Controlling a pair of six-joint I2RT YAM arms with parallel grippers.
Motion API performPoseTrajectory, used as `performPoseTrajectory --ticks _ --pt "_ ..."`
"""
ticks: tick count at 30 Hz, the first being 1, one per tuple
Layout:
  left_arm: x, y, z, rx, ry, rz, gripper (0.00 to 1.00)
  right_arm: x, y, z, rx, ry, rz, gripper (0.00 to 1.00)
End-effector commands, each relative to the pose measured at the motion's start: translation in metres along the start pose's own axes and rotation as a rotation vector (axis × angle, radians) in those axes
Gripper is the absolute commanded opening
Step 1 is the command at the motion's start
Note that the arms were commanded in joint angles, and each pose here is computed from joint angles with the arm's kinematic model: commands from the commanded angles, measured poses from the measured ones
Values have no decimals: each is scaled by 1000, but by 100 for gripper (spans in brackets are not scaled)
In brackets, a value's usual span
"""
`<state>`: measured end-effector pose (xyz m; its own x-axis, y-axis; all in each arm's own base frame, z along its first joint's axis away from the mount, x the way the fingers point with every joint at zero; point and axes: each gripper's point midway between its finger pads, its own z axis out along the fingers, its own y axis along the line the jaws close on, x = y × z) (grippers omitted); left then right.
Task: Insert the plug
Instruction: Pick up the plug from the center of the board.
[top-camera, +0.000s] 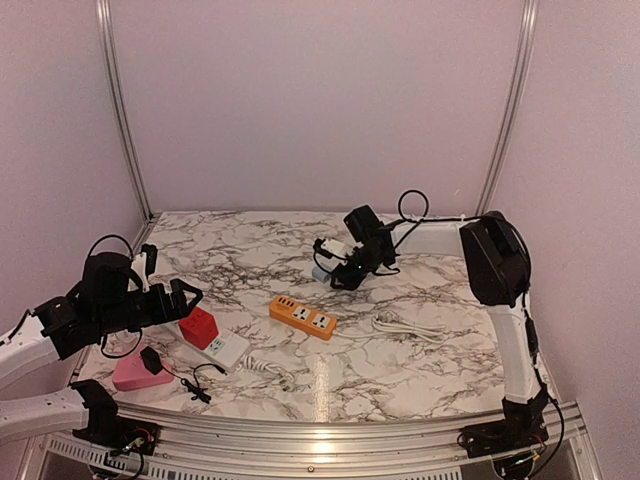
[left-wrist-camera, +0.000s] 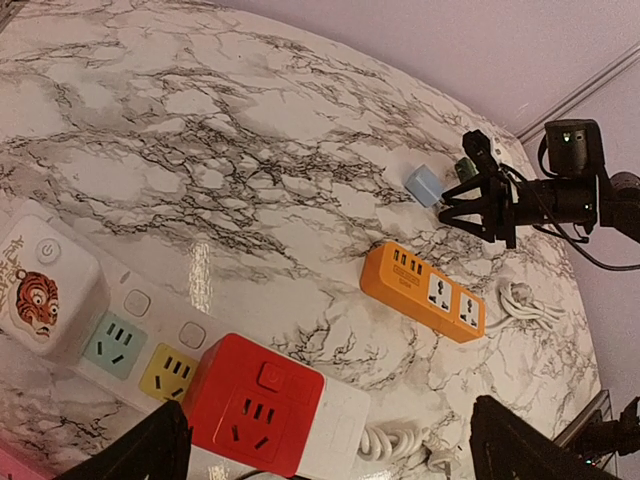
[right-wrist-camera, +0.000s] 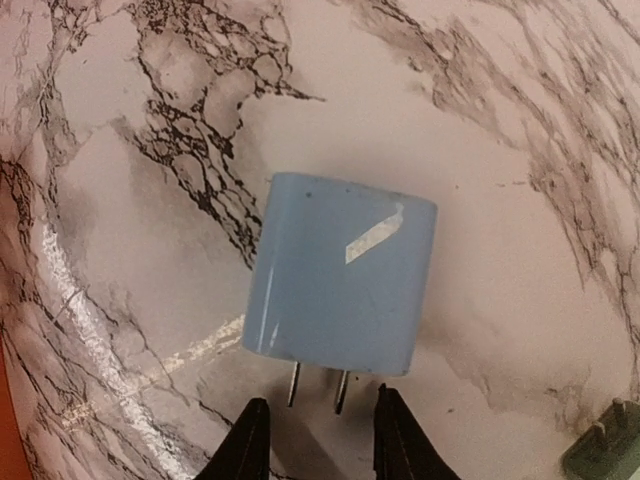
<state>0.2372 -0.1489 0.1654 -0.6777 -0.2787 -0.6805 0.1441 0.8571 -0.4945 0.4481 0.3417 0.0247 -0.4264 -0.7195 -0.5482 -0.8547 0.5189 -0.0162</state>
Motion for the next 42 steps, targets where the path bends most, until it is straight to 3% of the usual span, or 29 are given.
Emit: performPoseTrajectory --ticks 1,3,6,8,13,29,38,42 --pt "-5 -8 0 44 -16 -13 99 -24 -4 -30 39 -126 20 30" --pt "-7 -10 1 50 -24 -16 99 -22 0 -36 40 -150 30 32" --pt "-5 -15 4 78 -12 -20 99 -26 2 -38 25 -154 47 53" --pt "-3 -16 5 85 -5 -24 99 -27 1 -36 26 -139 65 62" --pt "2 -14 8 92 5 -34 99 -32 -6 -26 55 -123 120 67" --pt "6 -11 9 88 7 -37 99 -35 -8 8 59 -100 179 65" --pt "8 -10 10 90 9 -39 99 -25 -1 8 109 -111 114 34" --pt "8 -12 10 102 9 -39 99 -29 11 -7 106 -164 78 33"
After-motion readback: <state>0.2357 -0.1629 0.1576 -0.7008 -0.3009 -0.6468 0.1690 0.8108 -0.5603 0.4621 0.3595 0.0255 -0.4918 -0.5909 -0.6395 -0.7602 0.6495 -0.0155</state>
